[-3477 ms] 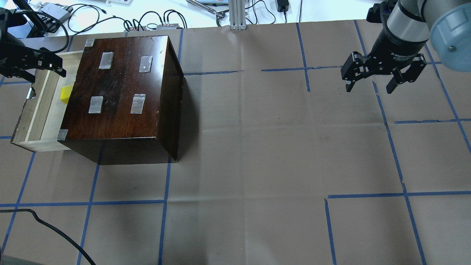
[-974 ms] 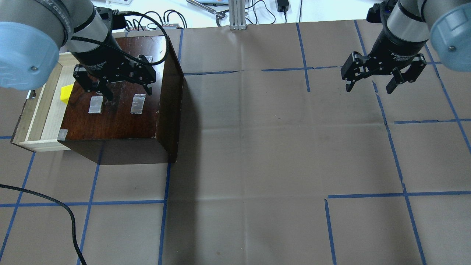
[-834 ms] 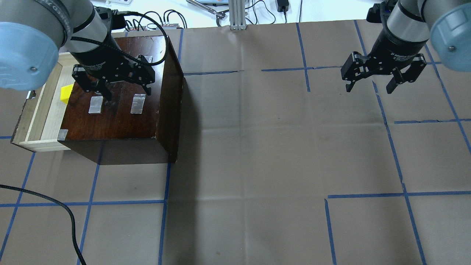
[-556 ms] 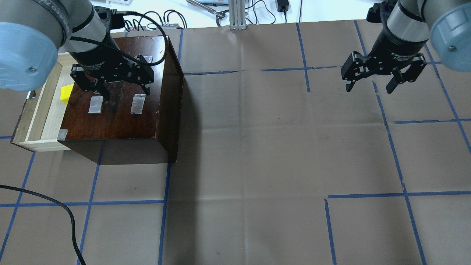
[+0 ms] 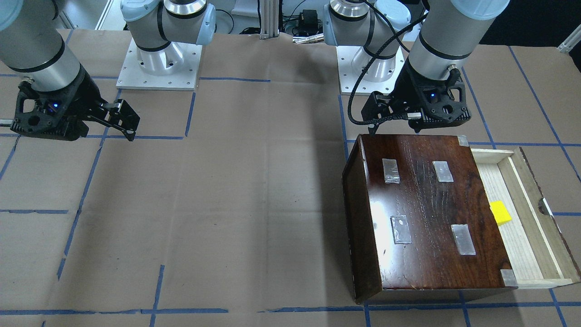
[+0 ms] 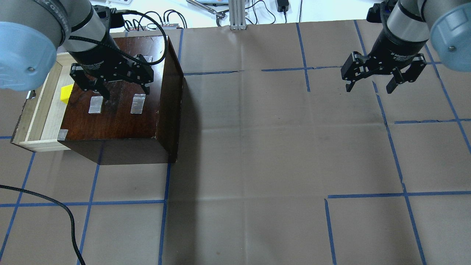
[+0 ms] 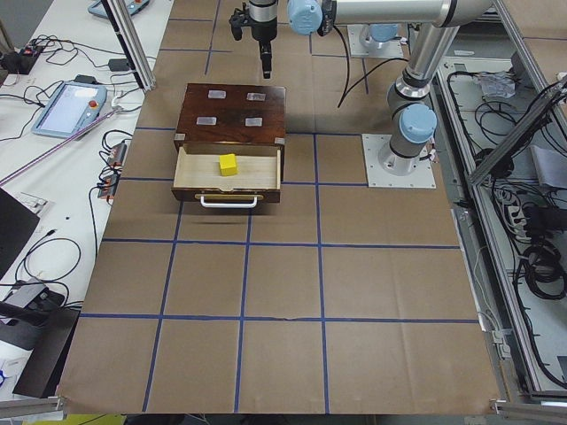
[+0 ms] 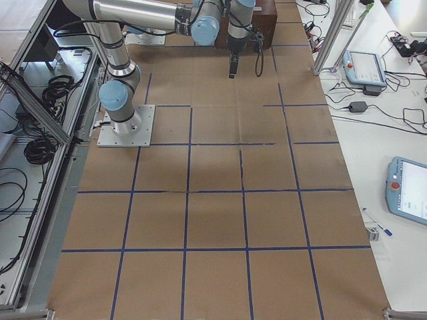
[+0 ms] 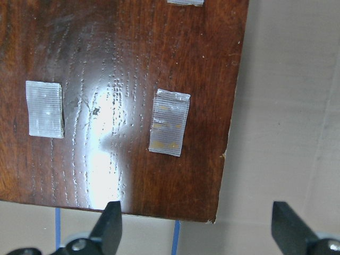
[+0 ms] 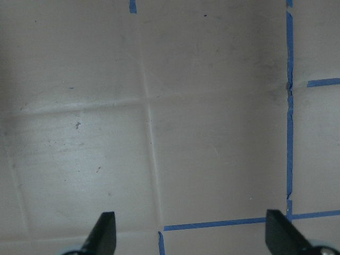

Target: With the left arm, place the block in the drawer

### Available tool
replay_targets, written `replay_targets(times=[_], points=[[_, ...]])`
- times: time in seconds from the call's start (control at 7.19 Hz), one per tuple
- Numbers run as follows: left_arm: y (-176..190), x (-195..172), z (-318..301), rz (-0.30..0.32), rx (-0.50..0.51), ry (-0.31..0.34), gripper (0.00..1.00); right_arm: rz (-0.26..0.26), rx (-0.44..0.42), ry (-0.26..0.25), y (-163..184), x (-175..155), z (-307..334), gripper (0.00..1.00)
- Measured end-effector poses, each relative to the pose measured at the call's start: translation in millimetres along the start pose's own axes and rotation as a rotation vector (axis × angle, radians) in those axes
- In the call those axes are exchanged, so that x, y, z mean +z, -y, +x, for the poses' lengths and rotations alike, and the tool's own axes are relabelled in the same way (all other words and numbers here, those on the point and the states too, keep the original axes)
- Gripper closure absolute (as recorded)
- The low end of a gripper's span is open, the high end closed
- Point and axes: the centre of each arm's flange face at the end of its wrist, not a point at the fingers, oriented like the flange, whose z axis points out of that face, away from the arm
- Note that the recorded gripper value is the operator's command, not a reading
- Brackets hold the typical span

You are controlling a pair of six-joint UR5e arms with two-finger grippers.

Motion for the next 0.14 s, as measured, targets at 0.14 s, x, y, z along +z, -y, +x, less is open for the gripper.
replay_targets(times=[0.14], points=[[0.1, 0.0, 0.0, 0.0, 0.0, 0.0, 0.02, 0.0, 0.0, 0.0, 0.0, 0.0, 0.0, 0.0]])
